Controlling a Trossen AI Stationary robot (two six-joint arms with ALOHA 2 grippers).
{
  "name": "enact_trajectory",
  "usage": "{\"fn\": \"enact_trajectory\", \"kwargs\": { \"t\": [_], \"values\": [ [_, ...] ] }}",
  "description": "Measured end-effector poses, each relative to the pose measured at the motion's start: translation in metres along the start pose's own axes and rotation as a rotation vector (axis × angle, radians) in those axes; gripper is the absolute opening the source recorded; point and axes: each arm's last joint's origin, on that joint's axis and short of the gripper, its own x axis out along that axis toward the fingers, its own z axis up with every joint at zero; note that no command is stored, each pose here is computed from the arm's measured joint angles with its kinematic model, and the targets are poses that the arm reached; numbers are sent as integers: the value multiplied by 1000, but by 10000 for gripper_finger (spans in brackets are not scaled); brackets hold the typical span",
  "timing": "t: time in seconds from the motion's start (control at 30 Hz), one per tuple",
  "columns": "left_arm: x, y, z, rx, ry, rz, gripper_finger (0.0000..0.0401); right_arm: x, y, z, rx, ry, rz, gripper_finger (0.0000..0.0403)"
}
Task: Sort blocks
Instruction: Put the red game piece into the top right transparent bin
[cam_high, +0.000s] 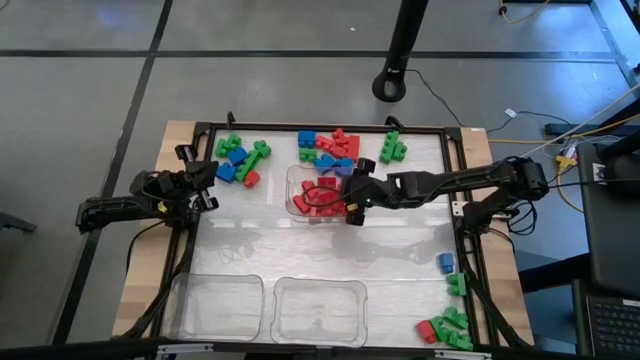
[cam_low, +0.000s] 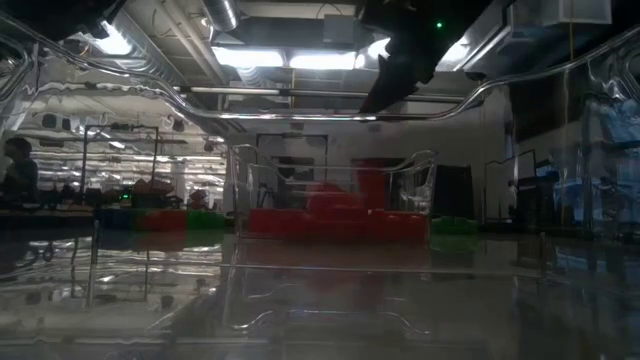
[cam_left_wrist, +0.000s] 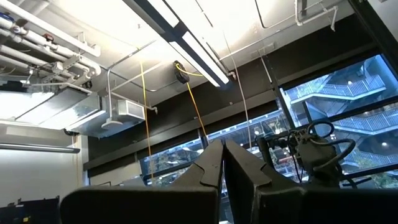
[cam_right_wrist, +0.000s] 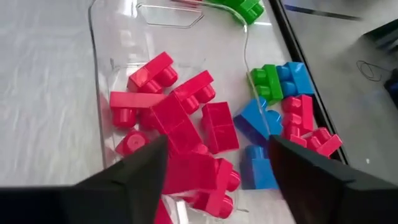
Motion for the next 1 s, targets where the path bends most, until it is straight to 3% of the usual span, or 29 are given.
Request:
{"fn": "enact_trajectory", "kwargs": {
  "t": [0.17,0.37,0.63,1.0],
  "values": [
    [0,0,0,0,0,0,6,-5,3,1,6,-11,107,331],
    [0,0,0,2,3,-2,6,-34,24,-9,66,74,261,341],
    [0,0,-1,1,6,-3,6,-83,87,-29,167,197,409,342],
    [0,0,-1,1,7,-3,6,-144,163,-64,442,320,516,342]
  ]
}}
